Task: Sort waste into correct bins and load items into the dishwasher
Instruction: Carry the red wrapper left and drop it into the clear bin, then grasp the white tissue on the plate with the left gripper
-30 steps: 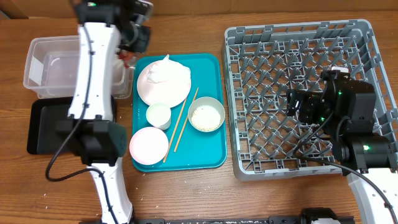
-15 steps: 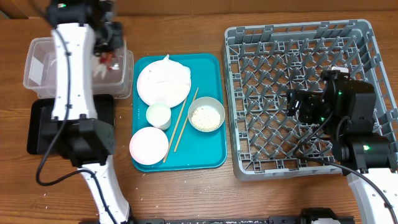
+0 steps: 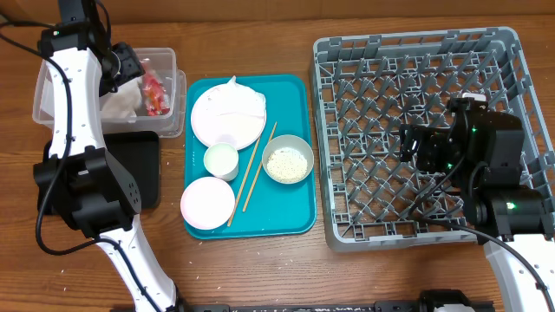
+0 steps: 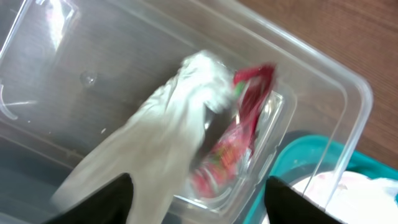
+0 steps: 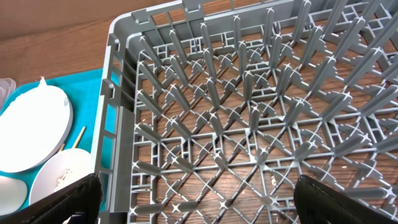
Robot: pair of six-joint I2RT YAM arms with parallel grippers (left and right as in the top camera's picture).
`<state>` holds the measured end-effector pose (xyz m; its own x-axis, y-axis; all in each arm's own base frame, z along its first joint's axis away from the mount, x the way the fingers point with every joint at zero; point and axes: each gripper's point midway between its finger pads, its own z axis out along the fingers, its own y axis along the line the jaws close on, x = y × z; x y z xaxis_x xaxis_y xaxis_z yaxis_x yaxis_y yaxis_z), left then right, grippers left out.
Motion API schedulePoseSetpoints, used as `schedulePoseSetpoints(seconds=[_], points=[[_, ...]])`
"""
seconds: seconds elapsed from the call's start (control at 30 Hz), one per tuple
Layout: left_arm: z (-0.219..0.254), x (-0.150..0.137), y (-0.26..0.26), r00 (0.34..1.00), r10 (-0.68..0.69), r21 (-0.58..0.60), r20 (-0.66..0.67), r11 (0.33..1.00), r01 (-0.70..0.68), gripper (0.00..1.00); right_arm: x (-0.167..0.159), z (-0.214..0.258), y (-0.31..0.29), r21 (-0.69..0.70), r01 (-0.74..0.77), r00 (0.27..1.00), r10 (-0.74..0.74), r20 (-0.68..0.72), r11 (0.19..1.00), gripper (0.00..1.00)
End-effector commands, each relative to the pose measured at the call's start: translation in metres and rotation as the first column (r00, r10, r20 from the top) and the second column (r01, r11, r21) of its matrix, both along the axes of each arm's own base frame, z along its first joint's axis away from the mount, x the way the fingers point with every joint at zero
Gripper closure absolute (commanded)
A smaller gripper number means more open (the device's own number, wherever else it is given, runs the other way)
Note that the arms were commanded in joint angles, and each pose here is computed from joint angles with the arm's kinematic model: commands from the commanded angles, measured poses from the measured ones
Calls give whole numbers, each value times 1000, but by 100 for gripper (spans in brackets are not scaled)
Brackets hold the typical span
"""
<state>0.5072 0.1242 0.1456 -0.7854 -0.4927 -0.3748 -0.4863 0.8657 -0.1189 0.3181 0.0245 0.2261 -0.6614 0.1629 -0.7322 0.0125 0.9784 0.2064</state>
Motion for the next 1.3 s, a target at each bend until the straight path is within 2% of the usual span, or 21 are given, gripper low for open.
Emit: schedulePoseSetpoints(seconds=[0.0,0.1,0.2,0.27,0.33,0.43,0.53,0.7,0.83,1.1,1.27], points=[[11,5,0,999,-15,21,30,1000,15,24,3,12,0,2,1,1000,-1,29,1000,0],[24,9,-13,991,-122,0,59,993,122,22,3,12,0,2,1,1000,-1,29,1000,0],[47,14,-43,943,-307,-49,129,948,316,21,3,12,0,2,1,1000,-1,29,1000,0],[64,16,-76,848,-491,-53,200,859,510,18,3,12,0,2,1,1000,-1,30,1000,0],[71,15,-104,753,-618,-27,227,769,639,14,3,11,0,2,1,1000,-1,29,1000,0],[62,12,-138,639,-749,43,172,654,755,11,3,10,0,2,1,1000,-1,25,1000,0],[32,11,-166,556,-831,130,14,553,823,8,4,8,0,1,1,1000,-1,17,1000,0],[-18,9,-202,446,-884,137,-144,428,893,8,6,3,0,1,1,1000,-1,2,1000,0],[-48,8,-218,409,-894,102,-183,397,912,8,7,0,0,1,1,1000,-1,-7,1000,0],[-100,2,-219,382,-893,6,-238,392,920,10,7,-5,0,1,1,1000,-1,-27,1000,0],[-114,-2,-228,367,-906,-47,-209,384,922,12,7,-6,0,1,1,999,-1,-32,1000,0]])
